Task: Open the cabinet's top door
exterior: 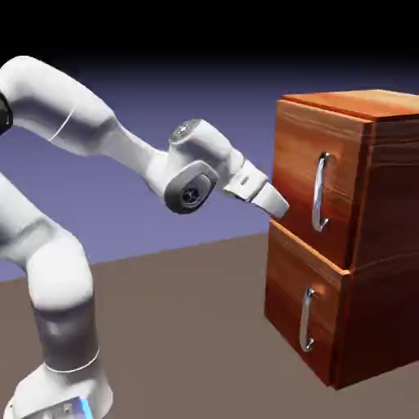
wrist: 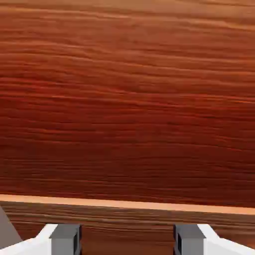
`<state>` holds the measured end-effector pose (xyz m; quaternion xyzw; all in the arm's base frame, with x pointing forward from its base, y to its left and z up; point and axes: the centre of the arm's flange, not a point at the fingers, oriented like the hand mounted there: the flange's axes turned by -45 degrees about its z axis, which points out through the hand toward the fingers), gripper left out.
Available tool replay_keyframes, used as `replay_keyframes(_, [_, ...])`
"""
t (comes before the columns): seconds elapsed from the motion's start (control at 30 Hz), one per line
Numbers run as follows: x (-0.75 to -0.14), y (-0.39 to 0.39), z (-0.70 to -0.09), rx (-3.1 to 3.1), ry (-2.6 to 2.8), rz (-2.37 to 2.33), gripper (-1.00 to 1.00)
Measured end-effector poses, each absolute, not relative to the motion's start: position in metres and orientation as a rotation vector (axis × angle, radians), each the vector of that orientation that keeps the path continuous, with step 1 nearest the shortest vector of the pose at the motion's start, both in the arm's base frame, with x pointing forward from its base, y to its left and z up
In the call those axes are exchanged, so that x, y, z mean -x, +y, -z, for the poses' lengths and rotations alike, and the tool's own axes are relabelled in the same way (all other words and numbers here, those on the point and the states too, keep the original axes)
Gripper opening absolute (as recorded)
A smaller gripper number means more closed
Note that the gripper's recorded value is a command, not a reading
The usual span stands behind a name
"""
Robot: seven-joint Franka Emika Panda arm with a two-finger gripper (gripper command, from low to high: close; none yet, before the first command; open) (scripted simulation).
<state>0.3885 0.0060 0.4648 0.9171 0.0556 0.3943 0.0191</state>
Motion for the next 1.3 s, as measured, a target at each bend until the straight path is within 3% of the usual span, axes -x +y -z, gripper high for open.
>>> replay_keyframes(0.6, [-0.360, 0.007, -0.539, -2.054, 1.188, -1.183, 0.00])
replay_keyframes(1.3, [-0.327, -0.042, -0.555, -1.000, 1.630, -0.788, 0.00])
